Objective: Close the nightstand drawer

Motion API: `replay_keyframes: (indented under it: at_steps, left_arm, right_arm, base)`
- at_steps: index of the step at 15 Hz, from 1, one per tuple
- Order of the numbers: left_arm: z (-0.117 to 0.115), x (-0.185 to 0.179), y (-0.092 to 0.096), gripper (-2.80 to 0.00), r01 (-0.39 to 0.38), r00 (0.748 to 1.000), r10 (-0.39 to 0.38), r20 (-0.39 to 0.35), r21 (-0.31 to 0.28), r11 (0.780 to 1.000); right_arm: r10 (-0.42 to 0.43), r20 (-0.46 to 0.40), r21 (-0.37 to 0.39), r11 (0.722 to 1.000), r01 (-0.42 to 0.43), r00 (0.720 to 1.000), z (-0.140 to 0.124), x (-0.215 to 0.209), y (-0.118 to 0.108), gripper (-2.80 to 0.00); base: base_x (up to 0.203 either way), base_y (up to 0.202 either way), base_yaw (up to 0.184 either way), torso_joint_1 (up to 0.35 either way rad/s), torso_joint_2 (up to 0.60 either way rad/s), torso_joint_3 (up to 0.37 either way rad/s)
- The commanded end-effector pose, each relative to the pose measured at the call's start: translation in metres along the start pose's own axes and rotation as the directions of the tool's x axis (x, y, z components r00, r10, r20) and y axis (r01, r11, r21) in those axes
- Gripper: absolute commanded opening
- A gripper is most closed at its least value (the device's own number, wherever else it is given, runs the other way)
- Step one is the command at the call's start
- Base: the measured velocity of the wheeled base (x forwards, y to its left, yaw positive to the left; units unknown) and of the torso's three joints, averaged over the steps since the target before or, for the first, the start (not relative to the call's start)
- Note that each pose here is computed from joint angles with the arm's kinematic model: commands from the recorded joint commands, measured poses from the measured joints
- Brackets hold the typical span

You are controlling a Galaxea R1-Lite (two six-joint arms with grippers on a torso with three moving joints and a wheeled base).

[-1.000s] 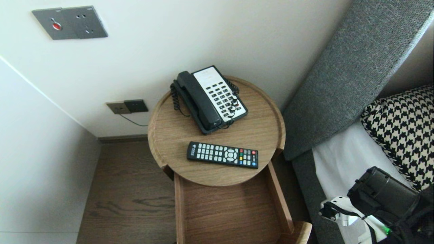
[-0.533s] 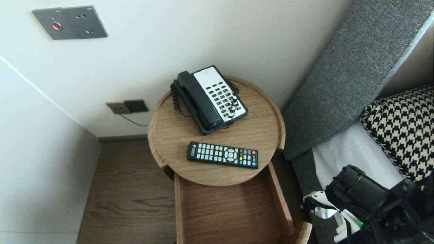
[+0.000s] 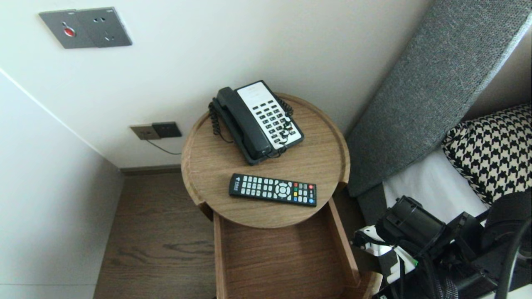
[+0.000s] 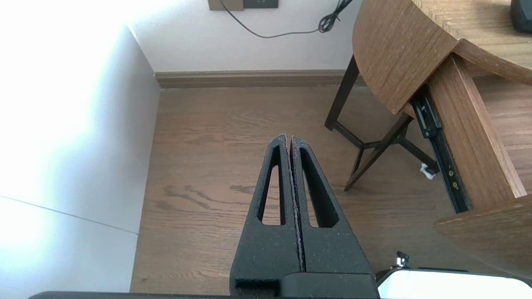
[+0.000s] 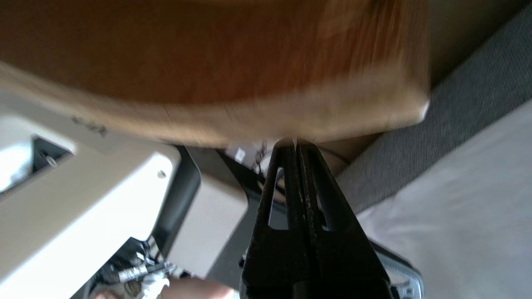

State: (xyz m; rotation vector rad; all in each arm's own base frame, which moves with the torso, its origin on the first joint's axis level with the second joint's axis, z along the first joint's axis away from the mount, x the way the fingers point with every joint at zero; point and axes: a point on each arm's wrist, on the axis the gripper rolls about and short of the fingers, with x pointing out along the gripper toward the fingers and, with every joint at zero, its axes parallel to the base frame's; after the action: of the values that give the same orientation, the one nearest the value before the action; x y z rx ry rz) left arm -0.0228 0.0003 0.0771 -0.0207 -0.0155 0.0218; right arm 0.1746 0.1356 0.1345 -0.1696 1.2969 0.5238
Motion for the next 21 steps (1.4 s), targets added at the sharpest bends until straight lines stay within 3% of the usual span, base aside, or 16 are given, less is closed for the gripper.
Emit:
replay_keyframes:
  at_steps: [1,21]
  left_arm:
    - [0.0,0.0,0.0,-2.8,-0.001,1.0,0.001,0.003,-0.001,1.0]
    - [0.0,0.0,0.0,-2.8,-0.001,1.0,0.001,0.002,-0.001,1.0]
  right_arm:
    - [0.0,0.0,0.001,1.0,0.0,1.0,0.009,0.003,0.001,-2.8]
    - [-0.002,0.169,0.011,1.0,0.0,0.986,0.109,0.008,0.01,-2.8]
  base:
    - [0.0,0.0,0.0,0.0,0.0,0.0]
    - [0.0,0.0,0.0,0.0,0.0,0.0]
